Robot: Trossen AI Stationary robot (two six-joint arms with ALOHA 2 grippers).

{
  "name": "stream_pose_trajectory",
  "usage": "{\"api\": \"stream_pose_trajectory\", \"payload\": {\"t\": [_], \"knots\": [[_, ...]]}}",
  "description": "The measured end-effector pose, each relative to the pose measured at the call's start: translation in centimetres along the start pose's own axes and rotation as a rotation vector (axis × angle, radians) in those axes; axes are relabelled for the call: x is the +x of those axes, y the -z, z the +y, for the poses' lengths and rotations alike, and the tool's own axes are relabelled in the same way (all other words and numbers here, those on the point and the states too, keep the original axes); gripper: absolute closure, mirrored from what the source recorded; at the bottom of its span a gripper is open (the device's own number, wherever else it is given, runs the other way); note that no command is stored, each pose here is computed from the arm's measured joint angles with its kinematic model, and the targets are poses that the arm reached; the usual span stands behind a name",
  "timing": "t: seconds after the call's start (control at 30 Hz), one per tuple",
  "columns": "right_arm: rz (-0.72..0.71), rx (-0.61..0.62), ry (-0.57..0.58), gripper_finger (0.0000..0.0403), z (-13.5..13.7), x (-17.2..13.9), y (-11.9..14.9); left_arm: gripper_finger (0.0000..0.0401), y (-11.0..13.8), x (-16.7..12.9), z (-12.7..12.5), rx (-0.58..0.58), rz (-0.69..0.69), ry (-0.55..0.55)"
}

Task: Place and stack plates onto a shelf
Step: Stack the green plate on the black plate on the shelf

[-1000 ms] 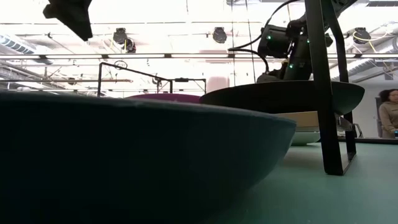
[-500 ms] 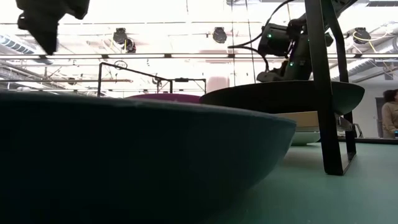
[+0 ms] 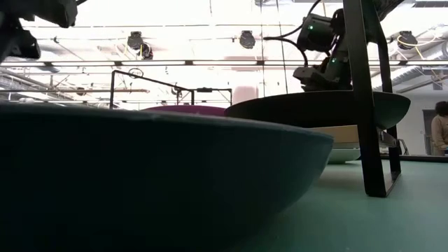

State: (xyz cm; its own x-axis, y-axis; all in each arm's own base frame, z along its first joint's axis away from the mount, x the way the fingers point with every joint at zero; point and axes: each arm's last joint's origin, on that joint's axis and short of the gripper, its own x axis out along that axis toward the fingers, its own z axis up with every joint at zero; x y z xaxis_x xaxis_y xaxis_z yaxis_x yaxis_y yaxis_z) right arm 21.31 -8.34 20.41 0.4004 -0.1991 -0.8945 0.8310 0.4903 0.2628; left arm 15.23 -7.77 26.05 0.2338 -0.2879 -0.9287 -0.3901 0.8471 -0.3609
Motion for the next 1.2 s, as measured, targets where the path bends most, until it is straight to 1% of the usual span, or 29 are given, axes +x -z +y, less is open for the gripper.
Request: {"api": "stream_pose_trajectory", "payload": {"t": [0.07, 0.13, 0.2, 0.23, 0.27, 0.33, 0.43, 0.5, 0.6, 0.7, 0.77, 0.83, 0.9, 1.0, 1.13, 1.2], "knots": [[0.000, 0.008, -0.013, 0.0186, 0.0, -0.4, 0.1, 0.0283, 0.2, 0.5, -0.3, 0.025, 0.006, 0.032], [-0.001, 0.005, -0.031, 0.0186, 0.1, -0.8, 0.3, 0.0283, 0.5, 0.9, -0.5, 0.043, 0.011, 0.039], [-0.006, 0.008, -0.039, 0.0186, 0.2, -1.1, 0.4, 0.0283, 0.5, 1.1, -1.0, 0.067, -0.020, 0.087], [-0.005, 0.009, -0.040, 0.0186, 0.2, -1.3, 0.5, 0.0283, 0.5, 1.2, -1.3, 0.099, -0.041, 0.099], [-0.008, 0.010, -0.043, 0.0186, 0.2, -1.4, 0.5, 0.0283, 0.6, 1.4, -1.3, 0.139, -0.053, 0.095], [-0.017, 0.016, -0.048, 0.0186, 0.2, -1.6, 0.5, 0.0283, 1.1, 2.2, -1.2, 0.177, -0.055, 0.080], [-0.024, 0.025, -0.054, 0.0186, 0.2, -1.7, 0.5, 0.0283, 1.6, 3.3, -1.1, 0.174, -0.058, 0.063], [-0.019, 0.039, -0.051, 0.0186, 0.2, -1.6, 0.5, 0.0283, 1.8, 3.7, -1.3, 0.179, -0.081, 0.090], [-0.020, 0.051, -0.052, 0.0186, 0.2, -1.7, 0.5, 0.0283, 1.5, 3.9, -2.2, 0.194, -0.181, 0.152], [-0.019, 0.077, -0.053, 0.0186, 0.2, -1.6, 0.5, 0.0283, 1.0, 3.9, -2.7, 0.191, -0.244, 0.223], [-0.019, 0.089, -0.056, 0.0186, 0.3, -1.7, 0.5, 0.0283, 0.8, 3.9, -2.9, 0.178, -0.287, 0.240], [-0.018, 0.086, -0.059, 0.0186, 0.4, -1.7, 0.6, 0.0278, 0.5, 3.8, -3.0, 0.167, -0.337, 0.229], [-0.017, 0.086, -0.065, 0.0186, 0.6, -1.7, 0.7, 0.0263, 0.4, 3.8, -3.0, 0.149, -0.384, 0.217], [-0.013, 0.095, -0.070, 0.0186, 0.8, -1.7, 0.9, 0.0222, -0.1, 4.3, -3.3, 0.120, -0.435, 0.186], [-0.011, 0.074, -0.071, 0.0186, 0.9, -1.7, 1.0, 0.0160, -0.9, 6.1, -4.1, 0.060, -0.513, 0.137], [-0.010, 0.049, -0.074, 0.0186, 0.9, -1.7, 1.0, 0.0138, -1.3, 7.2, -4.8, 0.059, -0.536, 0.146]]}}
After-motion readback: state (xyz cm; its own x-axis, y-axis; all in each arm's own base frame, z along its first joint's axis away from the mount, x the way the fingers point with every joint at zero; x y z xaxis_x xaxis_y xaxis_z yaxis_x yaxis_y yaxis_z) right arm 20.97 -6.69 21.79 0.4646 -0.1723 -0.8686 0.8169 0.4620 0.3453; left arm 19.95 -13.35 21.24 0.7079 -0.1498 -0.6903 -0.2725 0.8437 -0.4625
